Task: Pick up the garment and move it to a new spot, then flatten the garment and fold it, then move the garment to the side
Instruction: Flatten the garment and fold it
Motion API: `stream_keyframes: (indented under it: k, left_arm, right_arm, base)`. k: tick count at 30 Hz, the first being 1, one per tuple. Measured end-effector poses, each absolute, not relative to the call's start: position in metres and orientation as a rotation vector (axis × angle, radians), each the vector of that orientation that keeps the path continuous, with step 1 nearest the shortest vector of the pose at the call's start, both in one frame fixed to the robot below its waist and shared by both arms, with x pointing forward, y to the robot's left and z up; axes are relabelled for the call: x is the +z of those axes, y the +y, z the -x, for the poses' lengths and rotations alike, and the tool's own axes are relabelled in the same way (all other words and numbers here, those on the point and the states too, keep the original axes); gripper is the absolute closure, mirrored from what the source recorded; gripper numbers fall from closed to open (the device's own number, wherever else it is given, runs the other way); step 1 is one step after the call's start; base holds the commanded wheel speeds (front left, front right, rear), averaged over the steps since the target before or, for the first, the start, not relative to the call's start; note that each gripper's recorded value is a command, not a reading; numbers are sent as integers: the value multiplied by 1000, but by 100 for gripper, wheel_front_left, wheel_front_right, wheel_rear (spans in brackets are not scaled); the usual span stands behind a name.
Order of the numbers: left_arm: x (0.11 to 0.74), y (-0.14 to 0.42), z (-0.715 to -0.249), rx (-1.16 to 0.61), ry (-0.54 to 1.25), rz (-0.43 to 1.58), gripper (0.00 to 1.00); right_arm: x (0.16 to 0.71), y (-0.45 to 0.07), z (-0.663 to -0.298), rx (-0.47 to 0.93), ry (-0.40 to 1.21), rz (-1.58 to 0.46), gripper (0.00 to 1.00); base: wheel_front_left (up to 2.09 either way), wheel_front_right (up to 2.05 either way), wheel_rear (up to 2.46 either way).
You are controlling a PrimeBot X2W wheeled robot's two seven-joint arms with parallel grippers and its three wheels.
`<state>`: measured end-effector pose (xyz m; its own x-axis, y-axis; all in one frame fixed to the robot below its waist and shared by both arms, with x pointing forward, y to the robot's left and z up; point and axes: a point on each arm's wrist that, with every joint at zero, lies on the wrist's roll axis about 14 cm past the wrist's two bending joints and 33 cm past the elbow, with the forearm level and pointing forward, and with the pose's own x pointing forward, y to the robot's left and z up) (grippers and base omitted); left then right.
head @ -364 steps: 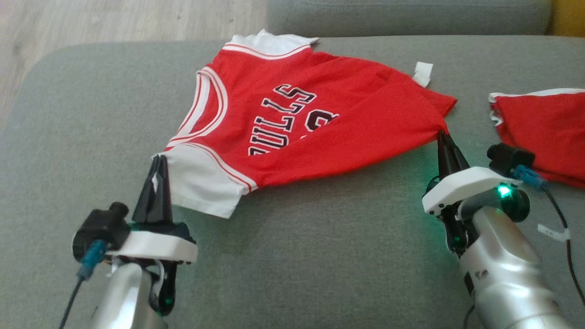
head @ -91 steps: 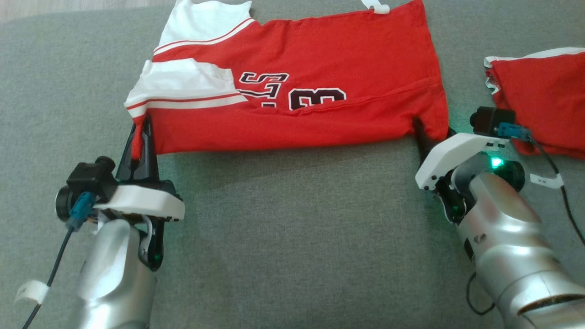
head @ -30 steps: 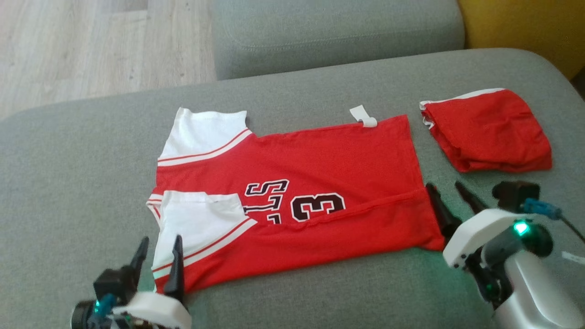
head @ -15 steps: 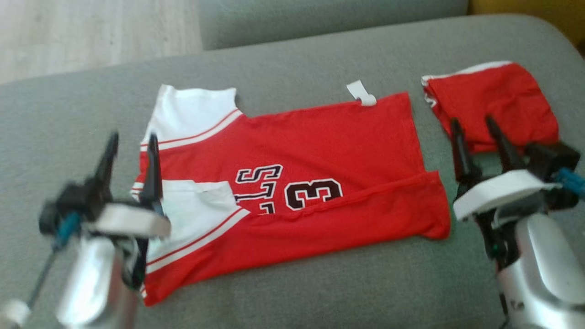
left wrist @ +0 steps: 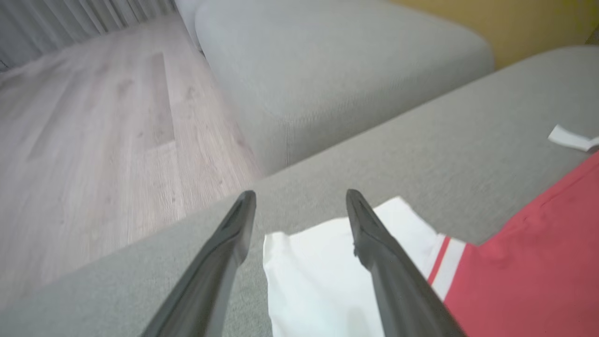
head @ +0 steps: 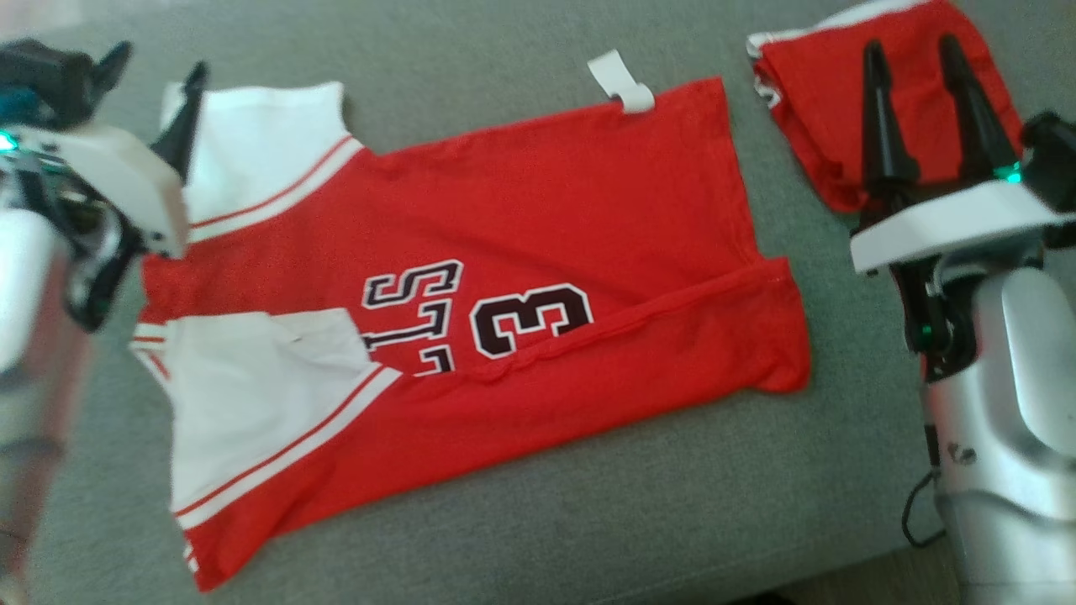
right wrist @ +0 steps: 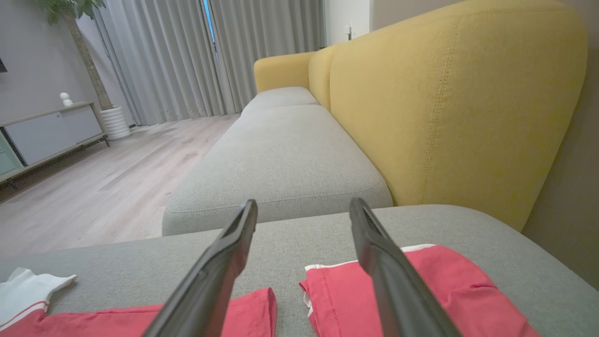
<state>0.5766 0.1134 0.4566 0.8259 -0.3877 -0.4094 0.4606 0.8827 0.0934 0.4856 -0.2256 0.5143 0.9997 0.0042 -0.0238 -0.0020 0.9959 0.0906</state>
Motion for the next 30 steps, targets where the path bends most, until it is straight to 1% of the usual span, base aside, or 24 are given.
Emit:
stream_keyframes:
  k: [5,10,17,23,26,27,28,29,30]
  left_arm:
    - [411,129,-587,-447,577,-229,0]
    - [389,131,-600,-436,641,-234,0]
    - [357,136,-606,-419,738,-245,0]
    - [350,129,-611,-425,784,-218,0]
    - [347,129,-608,-418,838,-181,0]
    - [346,128,-607,-418,854,-162,35]
    - [346,127,-605,-419,871,-141,83]
    - [347,124,-603,-425,886,-125,100]
    - [348,121,-601,-436,895,-118,100]
  right_arm:
    - [501,-230,-493,-4,56,-73,0]
    - [488,-235,-495,-13,81,-60,0]
    - [477,-241,-496,-30,97,-57,0]
    - [470,-246,-495,-42,114,-53,0]
    - [471,-246,-497,-41,111,-51,0]
    - [473,-246,-499,-39,105,-49,0]
    - [476,-247,-501,-39,98,-47,0]
    - [477,-247,-503,-38,94,-45,0]
    - [479,-247,-504,-38,89,-45,0]
  base:
    - [0,0,0]
    - [0,0,0]
    - [0,0,0]
    - [0,0,0]
    - [0,0,0]
    - [0,0,0]
    - [0,0,0]
    - [0,0,0]
    - [0,0,0]
